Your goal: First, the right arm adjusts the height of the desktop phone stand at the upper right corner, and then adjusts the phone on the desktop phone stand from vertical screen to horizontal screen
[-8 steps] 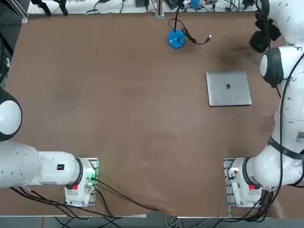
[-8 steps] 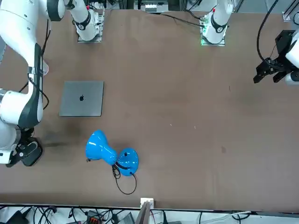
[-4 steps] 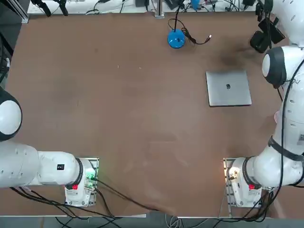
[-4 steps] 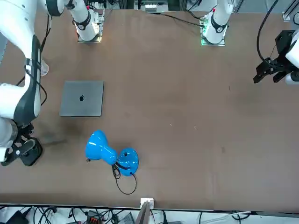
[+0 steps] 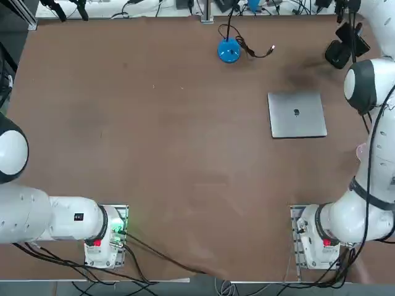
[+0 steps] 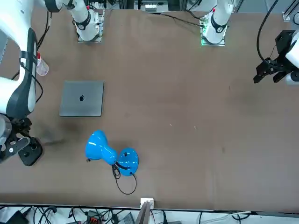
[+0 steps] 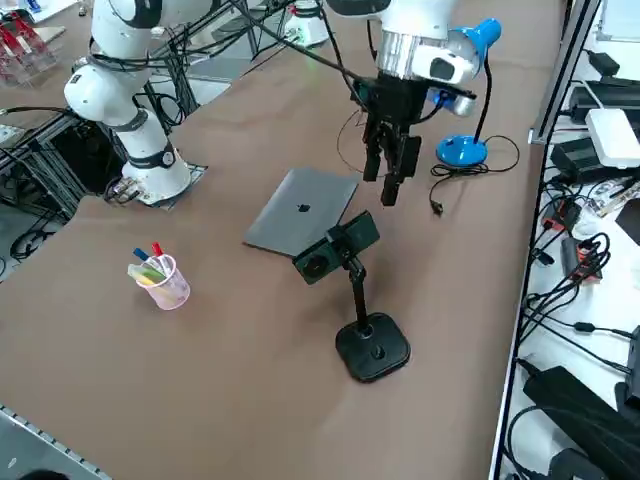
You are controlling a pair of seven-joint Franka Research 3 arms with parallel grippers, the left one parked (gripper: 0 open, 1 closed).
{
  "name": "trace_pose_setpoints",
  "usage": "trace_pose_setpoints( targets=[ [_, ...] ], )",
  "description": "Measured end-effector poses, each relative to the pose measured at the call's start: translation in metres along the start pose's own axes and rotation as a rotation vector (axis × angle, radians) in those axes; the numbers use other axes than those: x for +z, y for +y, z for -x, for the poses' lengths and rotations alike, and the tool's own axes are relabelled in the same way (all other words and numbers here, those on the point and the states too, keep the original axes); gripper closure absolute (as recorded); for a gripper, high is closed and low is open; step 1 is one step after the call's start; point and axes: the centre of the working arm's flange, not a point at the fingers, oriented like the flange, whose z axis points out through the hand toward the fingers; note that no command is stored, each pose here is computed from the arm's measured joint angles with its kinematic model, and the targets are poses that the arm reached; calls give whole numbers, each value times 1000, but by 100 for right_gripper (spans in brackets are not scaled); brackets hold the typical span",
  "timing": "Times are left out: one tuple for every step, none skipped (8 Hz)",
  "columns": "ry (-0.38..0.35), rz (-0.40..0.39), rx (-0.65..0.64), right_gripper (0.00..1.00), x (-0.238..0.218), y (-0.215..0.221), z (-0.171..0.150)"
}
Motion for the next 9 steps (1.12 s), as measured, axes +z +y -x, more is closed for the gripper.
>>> trace_pose_setpoints(
  targets=[
    [26, -32, 38, 0, -12, -1, 6],
    [66, -75, 98, 0, -28, -4, 14],
    [112, -131, 165, 0, -47, -8, 22],
    [143, -187, 227, 0, -67, -13, 32],
    [157, -227, 267, 0, -84, -17, 43],
    [159, -250, 288, 0, -101, -23, 54],
    [161, -262, 307, 0, -119, -31, 63],
    [171, -270, 327, 0, -134, -39, 71],
    [176, -287, 351, 0, -143, -46, 83]
  ],
)
